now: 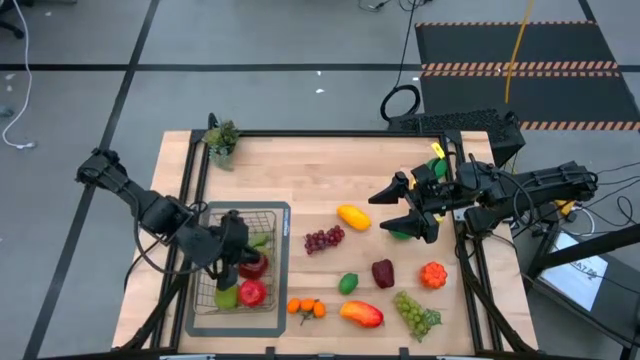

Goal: Build produce basket
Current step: Put the top dark red apple into the wire basket

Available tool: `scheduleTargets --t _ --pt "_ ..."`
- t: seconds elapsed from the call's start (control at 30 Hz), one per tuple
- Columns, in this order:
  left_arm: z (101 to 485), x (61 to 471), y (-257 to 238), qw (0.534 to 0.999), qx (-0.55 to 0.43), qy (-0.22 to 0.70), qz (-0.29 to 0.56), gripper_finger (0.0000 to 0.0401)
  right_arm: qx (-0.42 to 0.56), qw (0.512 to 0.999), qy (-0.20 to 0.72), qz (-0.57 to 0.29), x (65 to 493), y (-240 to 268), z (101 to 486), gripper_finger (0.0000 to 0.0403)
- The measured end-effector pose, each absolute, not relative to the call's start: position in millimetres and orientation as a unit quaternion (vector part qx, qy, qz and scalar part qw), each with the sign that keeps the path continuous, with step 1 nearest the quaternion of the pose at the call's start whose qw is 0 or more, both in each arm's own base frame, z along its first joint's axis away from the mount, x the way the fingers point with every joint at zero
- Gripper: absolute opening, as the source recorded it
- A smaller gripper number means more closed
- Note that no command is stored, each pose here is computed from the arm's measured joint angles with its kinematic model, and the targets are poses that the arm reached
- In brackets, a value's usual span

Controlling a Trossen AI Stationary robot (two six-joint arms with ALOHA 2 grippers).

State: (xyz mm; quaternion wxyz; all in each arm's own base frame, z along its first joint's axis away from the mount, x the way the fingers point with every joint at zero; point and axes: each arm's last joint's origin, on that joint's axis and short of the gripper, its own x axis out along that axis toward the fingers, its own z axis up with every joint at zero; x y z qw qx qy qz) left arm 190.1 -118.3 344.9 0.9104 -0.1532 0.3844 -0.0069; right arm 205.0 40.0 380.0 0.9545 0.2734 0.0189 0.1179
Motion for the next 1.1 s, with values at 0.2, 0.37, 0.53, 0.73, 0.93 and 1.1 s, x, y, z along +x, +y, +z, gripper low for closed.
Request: scheduleTargets --t 0.2,0.37,0.53,0.73,0.93,1.1 --pt "309 183 -126 0.892 -0.148 0.427 0.005 0.0013 0.283 0.952 0.020 0.118 205 40 380 0.0375" --pt "278 182 -135 0.891 -0.162 0.423 -0.008 0.0005 0.294 0.948 0.022 0.117 205 40 380 0.0375" --pt "259 179 -137 0.885 -0.174 0.432 0.002 0.0013 0.298 0.947 0.022 0.117 205 40 380 0.0375" --pt "252 172 -134 0.874 -0.153 0.461 0.017 0.0010 0.294 0.948 0.022 0.118 205 40 380 0.0375" --pt "249 168 -130 0.864 -0.138 0.482 0.033 0.0026 0.294 0.948 0.022 0.118 205 40 380 0.0375" --pt "248 166 -128 0.858 -0.133 0.494 0.044 0.0084 0.294 0.948 0.023 0.119 205 40 380 0.0375"
